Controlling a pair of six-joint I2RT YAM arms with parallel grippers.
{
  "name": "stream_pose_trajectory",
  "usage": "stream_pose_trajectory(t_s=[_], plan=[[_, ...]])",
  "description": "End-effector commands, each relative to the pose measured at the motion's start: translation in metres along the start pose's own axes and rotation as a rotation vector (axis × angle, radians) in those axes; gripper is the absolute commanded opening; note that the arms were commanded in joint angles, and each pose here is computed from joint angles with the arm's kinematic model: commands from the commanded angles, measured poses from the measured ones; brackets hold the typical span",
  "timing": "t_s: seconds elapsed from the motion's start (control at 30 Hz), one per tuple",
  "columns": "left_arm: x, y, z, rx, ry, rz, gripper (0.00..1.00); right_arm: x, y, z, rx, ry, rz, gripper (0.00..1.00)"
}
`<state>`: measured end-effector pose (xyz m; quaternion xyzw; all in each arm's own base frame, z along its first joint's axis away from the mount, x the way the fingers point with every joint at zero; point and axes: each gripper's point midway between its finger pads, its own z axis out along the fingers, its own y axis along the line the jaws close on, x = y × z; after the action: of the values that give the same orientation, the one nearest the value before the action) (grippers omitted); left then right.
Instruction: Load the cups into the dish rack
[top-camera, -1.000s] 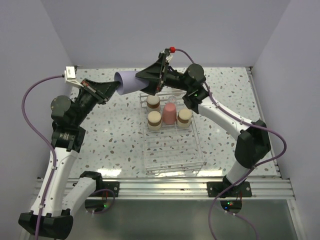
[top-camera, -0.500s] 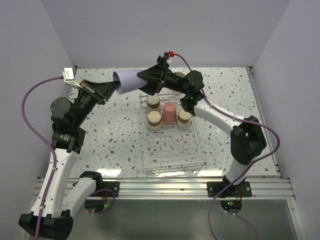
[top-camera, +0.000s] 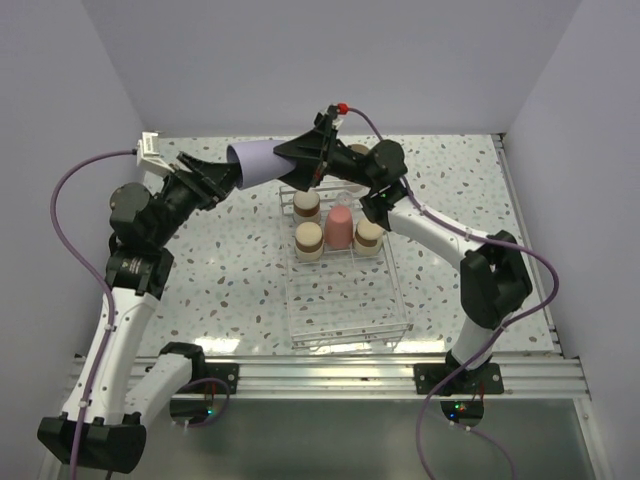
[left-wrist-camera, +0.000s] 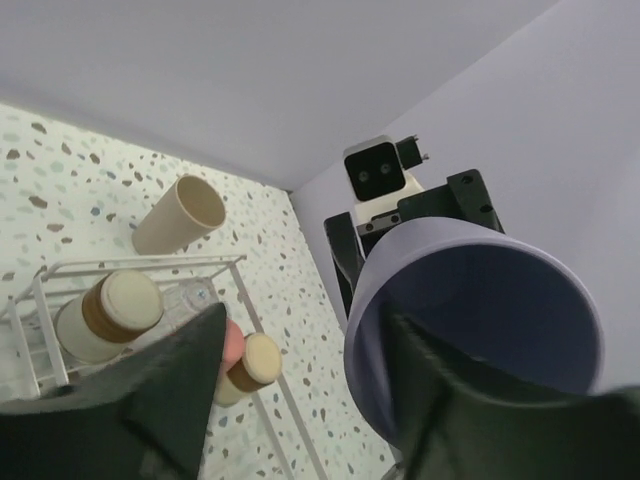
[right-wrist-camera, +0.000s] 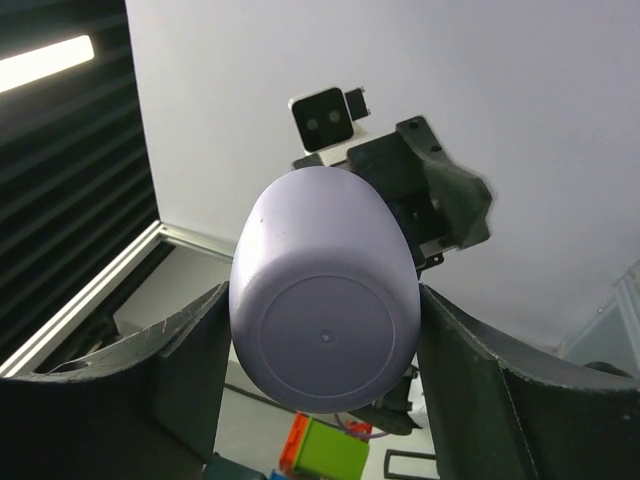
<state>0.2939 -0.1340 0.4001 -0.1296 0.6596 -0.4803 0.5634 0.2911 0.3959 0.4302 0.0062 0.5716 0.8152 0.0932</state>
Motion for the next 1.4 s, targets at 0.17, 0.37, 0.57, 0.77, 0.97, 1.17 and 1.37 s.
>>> stream_pose_trajectory(t_s=[0.17, 0.37, 0.57, 0.77, 0.97, 1.17, 1.37], plan=[[-0.006, 0.007, -0.006, -0.111, 0.038, 0.123, 1.00, 0.012, 0.014, -0.004, 0.040, 0.034, -0.127, 0.02], [-0.014, 0.004, -0.011, -0.145, 0.032, 0.183, 1.00, -0.009, -0.011, -0.018, 0.185, -0.021, -0.187, 0.00], [-0.020, 0.004, -0.012, -0.178, 0.047, 0.218, 1.00, -0.037, -0.046, -0.056, 0.431, -0.074, -0.271, 0.00], [-0.022, 0.016, -0.012, -0.249, 0.074, 0.270, 1.00, -0.046, -0.062, -0.095, 0.638, -0.090, -0.387, 0.00], [-0.022, 0.029, -0.007, -0.295, 0.094, 0.290, 1.00, -0.040, -0.075, -0.152, 0.968, -0.065, -0.578, 0.00], [-0.017, 0.043, 0.003, -0.319, 0.136, 0.316, 1.00, -0.009, -0.096, -0.206, 1.259, -0.008, -0.728, 0.00], [-0.014, 0.060, 0.010, -0.364, 0.186, 0.354, 1.00, 0.021, -0.123, -0.229, 1.432, 0.103, -0.812, 0.00]])
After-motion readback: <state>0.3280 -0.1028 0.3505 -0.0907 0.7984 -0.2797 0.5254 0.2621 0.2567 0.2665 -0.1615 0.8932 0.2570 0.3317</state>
